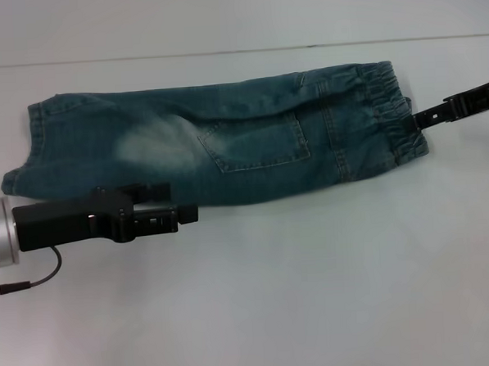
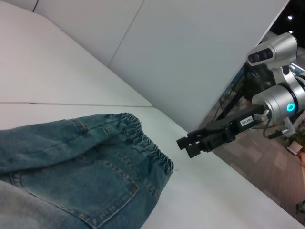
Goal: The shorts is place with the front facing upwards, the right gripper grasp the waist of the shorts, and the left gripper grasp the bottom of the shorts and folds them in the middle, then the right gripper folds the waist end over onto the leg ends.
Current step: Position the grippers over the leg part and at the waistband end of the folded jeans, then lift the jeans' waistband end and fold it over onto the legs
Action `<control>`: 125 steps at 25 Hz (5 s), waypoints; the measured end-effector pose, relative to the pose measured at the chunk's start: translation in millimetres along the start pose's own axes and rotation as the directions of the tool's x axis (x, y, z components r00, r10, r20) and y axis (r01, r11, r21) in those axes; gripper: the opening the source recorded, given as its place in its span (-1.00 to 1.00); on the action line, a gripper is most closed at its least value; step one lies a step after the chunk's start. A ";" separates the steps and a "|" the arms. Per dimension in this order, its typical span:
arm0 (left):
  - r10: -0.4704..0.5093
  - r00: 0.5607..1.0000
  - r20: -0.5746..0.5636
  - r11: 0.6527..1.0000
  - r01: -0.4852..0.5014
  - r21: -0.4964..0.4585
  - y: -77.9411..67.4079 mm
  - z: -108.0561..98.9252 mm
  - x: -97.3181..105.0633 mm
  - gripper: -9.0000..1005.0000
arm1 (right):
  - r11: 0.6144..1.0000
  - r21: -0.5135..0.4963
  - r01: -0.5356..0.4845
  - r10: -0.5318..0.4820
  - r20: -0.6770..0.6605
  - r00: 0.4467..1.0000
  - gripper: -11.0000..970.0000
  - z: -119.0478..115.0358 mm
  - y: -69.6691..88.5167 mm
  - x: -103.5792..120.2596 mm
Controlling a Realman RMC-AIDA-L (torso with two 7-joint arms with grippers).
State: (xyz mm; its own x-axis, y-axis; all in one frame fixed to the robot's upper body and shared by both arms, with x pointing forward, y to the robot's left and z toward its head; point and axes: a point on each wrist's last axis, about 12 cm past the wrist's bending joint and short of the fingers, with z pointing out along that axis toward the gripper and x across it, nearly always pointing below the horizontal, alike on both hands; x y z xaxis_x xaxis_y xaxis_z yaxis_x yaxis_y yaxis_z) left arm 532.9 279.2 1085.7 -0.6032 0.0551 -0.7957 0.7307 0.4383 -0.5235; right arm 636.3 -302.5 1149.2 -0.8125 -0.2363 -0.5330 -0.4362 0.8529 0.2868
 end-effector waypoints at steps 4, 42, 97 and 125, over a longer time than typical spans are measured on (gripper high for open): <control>-0.005 1.000 0.001 1.000 0.005 0.000 -0.2 1.5 1.2 0.78 | 1.000 0.016 -0.002 0.002 0.016 1.000 0.95 7.9 -2.6 2.1; -0.019 0.999 -0.026 0.998 0.018 -0.054 6.2 11.2 4.9 0.75 | 1.000 -0.001 0.007 -0.007 0.041 0.999 0.88 51.5 11.3 11.5; 0.532 0.790 0.303 0.777 -0.314 -0.545 19.2 109.6 -24.8 -0.31 | 0.972 -0.232 0.038 -0.027 0.052 0.998 -0.87 -9.8 18.1 -9.4; 0.664 0.746 -0.055 0.613 -0.585 -0.531 -1.5 163.7 12.6 -0.98 | 0.913 -0.379 0.152 -0.106 0.139 0.985 -0.87 -63.8 63.7 -57.6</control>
State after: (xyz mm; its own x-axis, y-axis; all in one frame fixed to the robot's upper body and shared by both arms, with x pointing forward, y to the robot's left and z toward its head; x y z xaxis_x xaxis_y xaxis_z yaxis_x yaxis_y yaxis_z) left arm 576.5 132.4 1026.6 0.0175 0.3812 -0.9243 0.6308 0.7130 0.3060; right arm 630.7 -264.3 1248.9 -0.7000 -0.2579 -0.6659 -0.6679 0.5665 0.4827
